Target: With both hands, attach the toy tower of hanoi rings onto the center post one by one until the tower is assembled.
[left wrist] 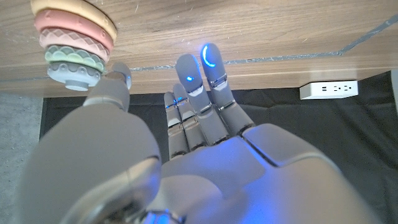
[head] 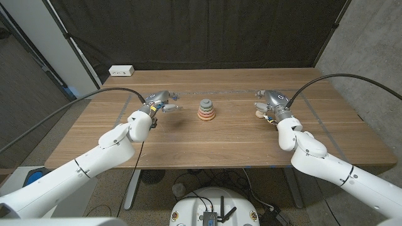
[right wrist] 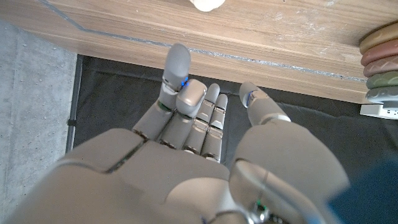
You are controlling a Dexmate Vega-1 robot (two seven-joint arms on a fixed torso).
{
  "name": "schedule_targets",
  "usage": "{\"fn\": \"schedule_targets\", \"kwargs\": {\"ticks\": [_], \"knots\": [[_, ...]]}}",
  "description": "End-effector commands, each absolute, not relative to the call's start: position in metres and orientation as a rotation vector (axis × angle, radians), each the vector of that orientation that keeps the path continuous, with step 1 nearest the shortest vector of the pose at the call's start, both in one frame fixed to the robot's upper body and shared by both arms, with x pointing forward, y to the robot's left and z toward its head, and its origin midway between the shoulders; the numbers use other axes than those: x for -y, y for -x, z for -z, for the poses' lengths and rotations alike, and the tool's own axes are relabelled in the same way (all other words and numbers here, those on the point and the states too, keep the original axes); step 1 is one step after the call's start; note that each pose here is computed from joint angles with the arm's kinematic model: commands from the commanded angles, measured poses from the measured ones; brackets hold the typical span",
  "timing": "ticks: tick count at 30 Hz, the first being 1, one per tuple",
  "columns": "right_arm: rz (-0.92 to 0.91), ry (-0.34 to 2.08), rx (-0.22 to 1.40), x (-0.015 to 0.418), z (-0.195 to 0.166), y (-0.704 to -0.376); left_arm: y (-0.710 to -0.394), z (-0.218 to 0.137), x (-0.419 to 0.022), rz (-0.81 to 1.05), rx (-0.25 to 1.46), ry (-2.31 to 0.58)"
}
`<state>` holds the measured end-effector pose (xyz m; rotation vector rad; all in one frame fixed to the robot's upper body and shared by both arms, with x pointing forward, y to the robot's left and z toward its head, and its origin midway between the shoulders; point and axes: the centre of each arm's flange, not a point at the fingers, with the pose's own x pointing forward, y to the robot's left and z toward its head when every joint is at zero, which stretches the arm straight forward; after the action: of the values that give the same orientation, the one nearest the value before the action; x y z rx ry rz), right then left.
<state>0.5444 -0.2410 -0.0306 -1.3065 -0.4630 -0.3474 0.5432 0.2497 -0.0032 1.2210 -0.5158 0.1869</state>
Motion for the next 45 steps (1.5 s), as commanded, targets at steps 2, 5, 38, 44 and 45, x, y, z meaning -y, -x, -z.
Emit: {"fn": "schedule_targets", "kwargs": {"ticks": [2, 5, 38, 44, 45], "knots": [[0.345, 1.302, 0.462, 0.243, 0.029, -0.549, -0.543, 0.021, -0.263, -0.239, 0.516, -1.087], [0.350, 1.295, 0.463, 0.244, 0.029, -0.548, -0.543, 0.024, -0.263, -0.259, 0.516, -1.094], [0.297, 1.366, 0.369, 0.241, 0.023, -0.547, -0.541, 0.028, -0.267, -0.269, 0.515, -1.100], [0.286, 1.393, 0.346, 0.242, 0.021, -0.547, -0.534, 0.026, -0.273, -0.297, 0.516, -1.106], [0.286, 1.398, 0.334, 0.243, 0.020, -0.547, -0.532, 0.026, -0.274, -0.303, 0.517, -1.106]]}}
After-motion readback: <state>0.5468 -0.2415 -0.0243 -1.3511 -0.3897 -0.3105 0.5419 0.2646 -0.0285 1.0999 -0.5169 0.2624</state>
